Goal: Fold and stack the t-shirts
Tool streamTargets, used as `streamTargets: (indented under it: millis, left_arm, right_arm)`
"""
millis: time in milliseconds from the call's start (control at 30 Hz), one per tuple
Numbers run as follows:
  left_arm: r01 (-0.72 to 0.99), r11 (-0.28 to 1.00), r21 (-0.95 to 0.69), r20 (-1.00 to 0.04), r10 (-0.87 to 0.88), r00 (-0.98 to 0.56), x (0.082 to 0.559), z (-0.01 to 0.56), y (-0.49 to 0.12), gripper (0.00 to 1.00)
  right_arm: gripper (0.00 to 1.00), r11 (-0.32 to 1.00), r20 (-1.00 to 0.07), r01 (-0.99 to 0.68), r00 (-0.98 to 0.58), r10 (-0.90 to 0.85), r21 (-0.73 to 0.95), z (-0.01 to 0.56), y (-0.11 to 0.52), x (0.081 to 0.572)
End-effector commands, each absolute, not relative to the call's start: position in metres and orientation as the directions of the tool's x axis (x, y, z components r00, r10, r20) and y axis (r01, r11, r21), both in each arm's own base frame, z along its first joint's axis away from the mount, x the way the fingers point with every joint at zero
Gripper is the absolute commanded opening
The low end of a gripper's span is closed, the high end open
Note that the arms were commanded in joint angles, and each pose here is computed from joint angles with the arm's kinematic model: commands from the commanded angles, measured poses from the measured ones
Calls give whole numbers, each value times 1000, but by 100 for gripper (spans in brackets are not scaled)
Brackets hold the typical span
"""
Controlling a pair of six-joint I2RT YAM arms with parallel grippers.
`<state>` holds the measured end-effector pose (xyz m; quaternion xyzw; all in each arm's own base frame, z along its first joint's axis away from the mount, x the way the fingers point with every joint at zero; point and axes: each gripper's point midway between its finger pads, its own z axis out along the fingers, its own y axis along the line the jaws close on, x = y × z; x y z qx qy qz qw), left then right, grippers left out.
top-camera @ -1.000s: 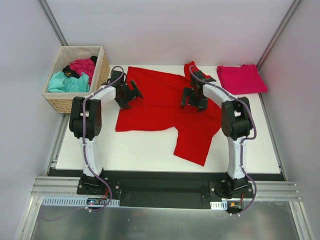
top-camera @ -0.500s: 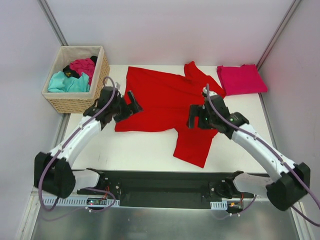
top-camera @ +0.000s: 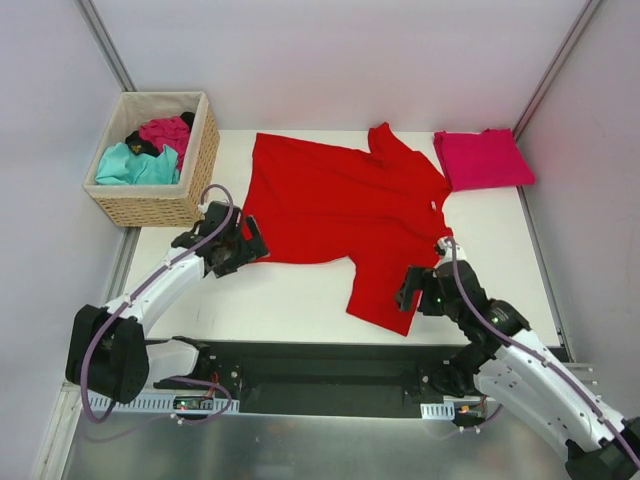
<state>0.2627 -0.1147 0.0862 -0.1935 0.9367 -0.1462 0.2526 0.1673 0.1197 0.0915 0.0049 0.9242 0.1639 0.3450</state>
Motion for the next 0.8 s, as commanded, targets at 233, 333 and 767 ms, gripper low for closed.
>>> streamTargets:
  millis: [233, 333, 767]
  left_arm:
    - [-513, 790, -336, -319, -608, -727, 268, 31, -79, 97]
    - [-536, 777, -330, -310, -625, -716, 270, 26, -74, 96]
    - [-566, 753, -336, -308, -656, -690, 289, 20, -69, 62]
  right_arm:
    - [96, 938, -672, -93, -721, 168, 334, 106, 108, 157]
    - [96, 938, -669, -101, -726, 157, 330, 105, 108, 156]
    - [96, 937, -654, -125, -745, 129, 327, 103, 112, 153]
